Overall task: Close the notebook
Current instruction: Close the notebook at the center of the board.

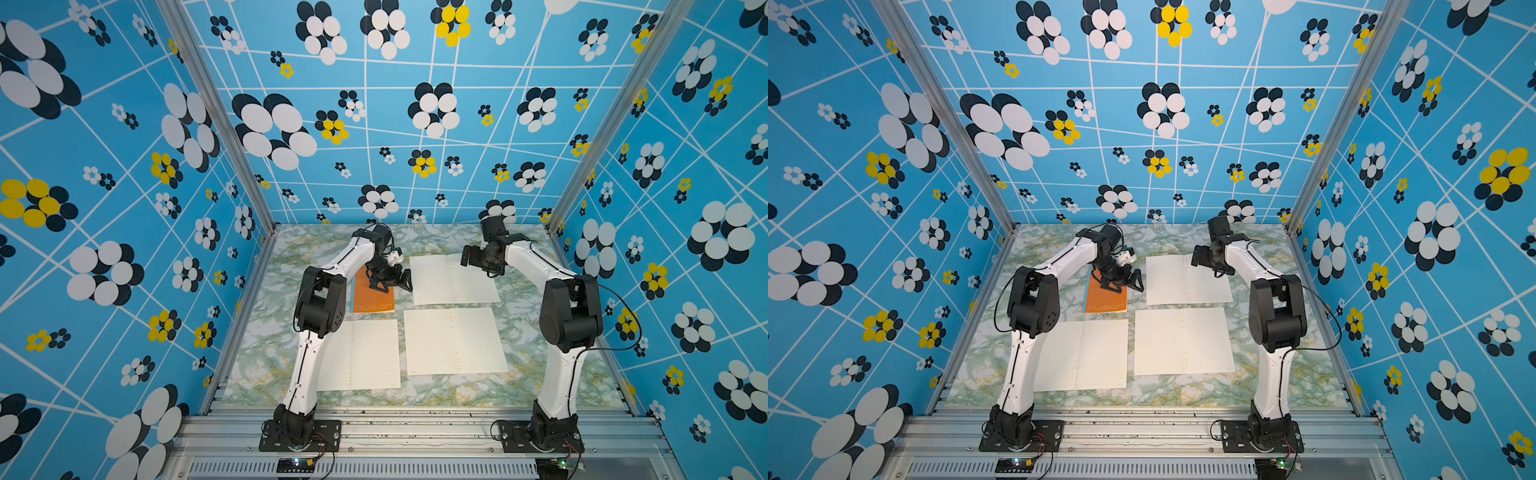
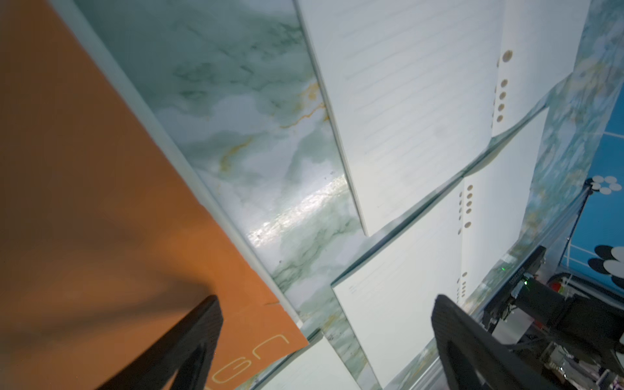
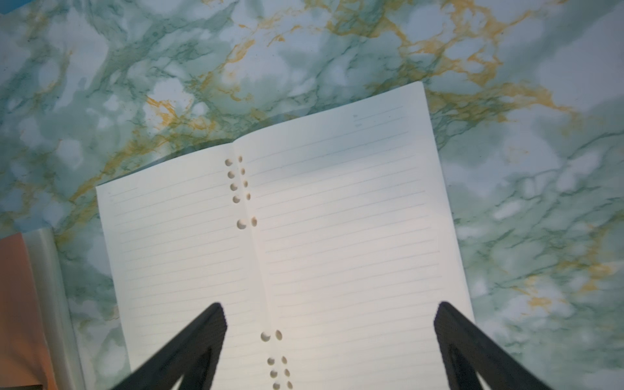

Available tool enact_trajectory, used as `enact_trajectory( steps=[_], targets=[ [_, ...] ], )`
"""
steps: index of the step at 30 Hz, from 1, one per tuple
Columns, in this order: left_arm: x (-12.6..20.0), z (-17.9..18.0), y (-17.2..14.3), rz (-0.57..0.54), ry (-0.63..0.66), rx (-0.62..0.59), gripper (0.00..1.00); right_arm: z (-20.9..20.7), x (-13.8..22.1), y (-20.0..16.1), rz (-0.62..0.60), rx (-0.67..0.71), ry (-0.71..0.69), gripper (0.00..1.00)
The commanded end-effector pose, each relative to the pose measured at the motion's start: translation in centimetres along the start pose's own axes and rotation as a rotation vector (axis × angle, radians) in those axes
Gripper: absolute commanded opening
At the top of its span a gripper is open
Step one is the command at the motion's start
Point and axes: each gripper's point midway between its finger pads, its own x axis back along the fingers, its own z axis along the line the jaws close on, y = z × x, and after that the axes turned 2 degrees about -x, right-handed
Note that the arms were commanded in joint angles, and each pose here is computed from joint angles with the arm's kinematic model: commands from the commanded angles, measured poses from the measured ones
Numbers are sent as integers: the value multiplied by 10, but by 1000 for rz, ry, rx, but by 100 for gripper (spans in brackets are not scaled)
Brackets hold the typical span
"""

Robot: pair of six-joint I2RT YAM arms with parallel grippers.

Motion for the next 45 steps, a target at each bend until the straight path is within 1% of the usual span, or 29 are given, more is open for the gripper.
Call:
enact_trajectory(
  steps=[1,5,7,10,12,15,16,21,28,34,40,45],
  targets=[
    [2,8,21,-81,132,86,98,-12,9,6,-2,54,-73,99],
    [-4,9,25,-83,199,156,95,-28,-3,8,26,47,-103,99],
    [-8,11,27,-83,238,189,95,-36,-8,9,42,32,-109,99],
    [-17,7,26,-66,230,236,97,-39,-17,8,60,21,-98,99],
    [-24,7,25,-57,231,262,97,-55,-23,12,69,-17,-94,99],
    [-32,9,24,-51,251,277,97,-55,-28,12,81,-25,-69,99],
    [-34,9,25,-53,258,283,97,-56,-38,6,106,-23,-68,99],
    [-41,12,26,-54,261,325,98,-55,-53,-1,153,-19,-61,99],
    [-52,10,26,-57,277,353,99,-49,-65,-20,215,-50,-7,99],
    [-58,3,33,-66,263,344,99,-40,-65,-33,237,-78,52,99],
    [-57,-9,44,-98,215,336,98,-36,-66,-44,250,-92,76,99],
    [-59,-10,46,-103,218,338,98,-30,-68,-55,264,-86,78,99]
  ],
)
